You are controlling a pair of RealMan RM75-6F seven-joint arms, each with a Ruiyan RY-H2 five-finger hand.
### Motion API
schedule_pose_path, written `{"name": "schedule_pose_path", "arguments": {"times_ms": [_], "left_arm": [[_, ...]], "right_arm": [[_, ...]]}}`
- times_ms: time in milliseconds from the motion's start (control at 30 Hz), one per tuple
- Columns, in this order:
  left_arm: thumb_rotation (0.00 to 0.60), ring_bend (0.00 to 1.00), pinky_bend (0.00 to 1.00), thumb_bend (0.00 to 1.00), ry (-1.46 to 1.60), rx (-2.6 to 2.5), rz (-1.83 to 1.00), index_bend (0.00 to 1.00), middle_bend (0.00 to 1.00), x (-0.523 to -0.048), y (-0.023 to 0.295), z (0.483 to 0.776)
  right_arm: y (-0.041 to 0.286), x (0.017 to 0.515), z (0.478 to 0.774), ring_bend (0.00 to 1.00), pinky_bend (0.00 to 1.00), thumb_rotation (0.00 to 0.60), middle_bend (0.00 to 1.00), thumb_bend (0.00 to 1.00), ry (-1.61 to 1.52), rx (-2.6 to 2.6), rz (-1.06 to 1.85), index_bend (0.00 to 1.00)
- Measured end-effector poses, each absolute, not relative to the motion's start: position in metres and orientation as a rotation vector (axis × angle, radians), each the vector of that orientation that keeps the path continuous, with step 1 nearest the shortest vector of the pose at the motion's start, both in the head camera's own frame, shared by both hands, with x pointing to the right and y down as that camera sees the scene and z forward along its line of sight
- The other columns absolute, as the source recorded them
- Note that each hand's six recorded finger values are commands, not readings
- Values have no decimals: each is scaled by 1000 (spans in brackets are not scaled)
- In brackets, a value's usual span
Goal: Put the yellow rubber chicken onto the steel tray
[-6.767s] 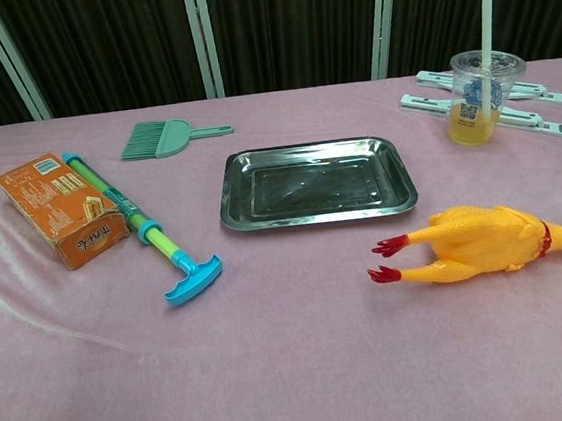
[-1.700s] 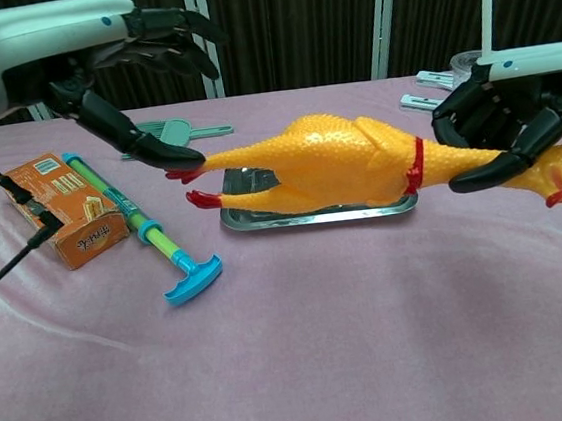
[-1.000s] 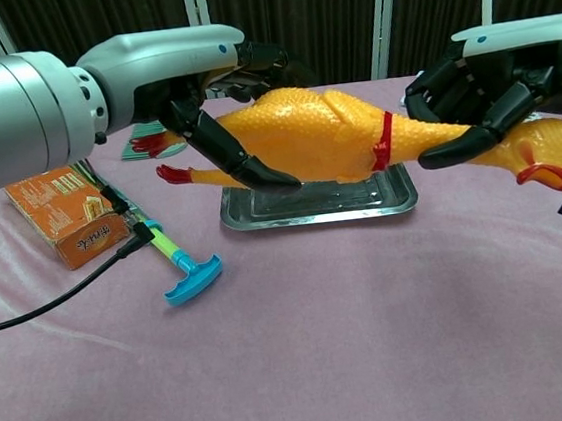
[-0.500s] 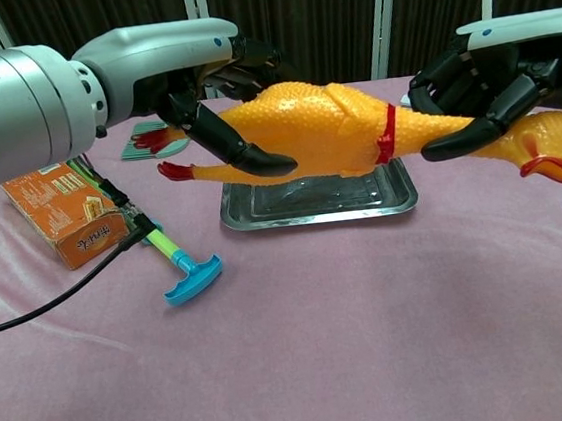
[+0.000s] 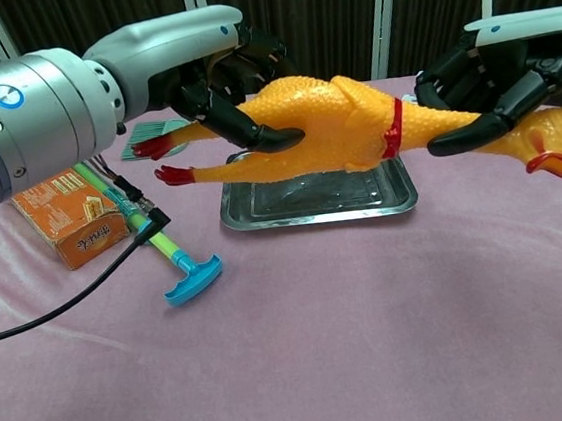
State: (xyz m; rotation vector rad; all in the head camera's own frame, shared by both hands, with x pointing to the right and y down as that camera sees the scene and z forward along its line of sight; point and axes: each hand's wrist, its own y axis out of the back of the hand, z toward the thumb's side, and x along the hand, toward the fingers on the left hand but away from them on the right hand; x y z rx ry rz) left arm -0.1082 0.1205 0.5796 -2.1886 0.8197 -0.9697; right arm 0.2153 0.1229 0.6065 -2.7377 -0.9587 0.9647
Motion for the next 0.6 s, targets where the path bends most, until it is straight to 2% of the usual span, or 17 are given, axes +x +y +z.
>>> {"name": "schedule_pose_path", "arguments": {"times_ms": [67, 133, 167, 233, 300, 367, 467, 600], "left_arm": [[600, 703, 529, 562, 832, -2186, -959, 734, 829, -108, 120, 579], [600, 680, 533, 518, 847, -2189, -949, 691, 794, -108, 120, 579], [600, 644, 528, 465, 850, -2190, -948, 640, 750, -108, 120, 579], [600, 549, 491, 294, 846, -2196, -950, 499, 627, -109, 121, 581], [600, 442, 415, 111, 837, -2203, -958, 328, 481, -110, 122, 582], [600, 370, 380, 43, 829, -2218, -973, 214, 385, -112, 123, 584], [600, 313, 373, 20, 827, -2236, -988, 129, 314, -117, 122, 585], [600, 309, 374, 19, 840, -2239, -992, 159, 309, -121, 118, 583]], "right_arm": [[123, 216, 607, 812, 932, 600, 788, 493, -957, -2737, 965, 1000], [123, 216, 607, 812, 932, 600, 788, 494, -957, -2738, 966, 1000], [123, 216, 607, 813, 932, 600, 788, 494, -959, -2736, 966, 1000], [122, 217, 607, 812, 932, 600, 788, 494, -962, -2734, 968, 1000], [121, 219, 607, 813, 932, 600, 788, 494, -970, -2731, 973, 1000], [119, 220, 607, 813, 932, 600, 788, 495, -976, -2728, 979, 1000], [118, 221, 607, 812, 932, 600, 788, 495, -980, -2727, 983, 1000], [117, 221, 606, 813, 932, 600, 788, 495, -977, -2727, 983, 1000]]}}
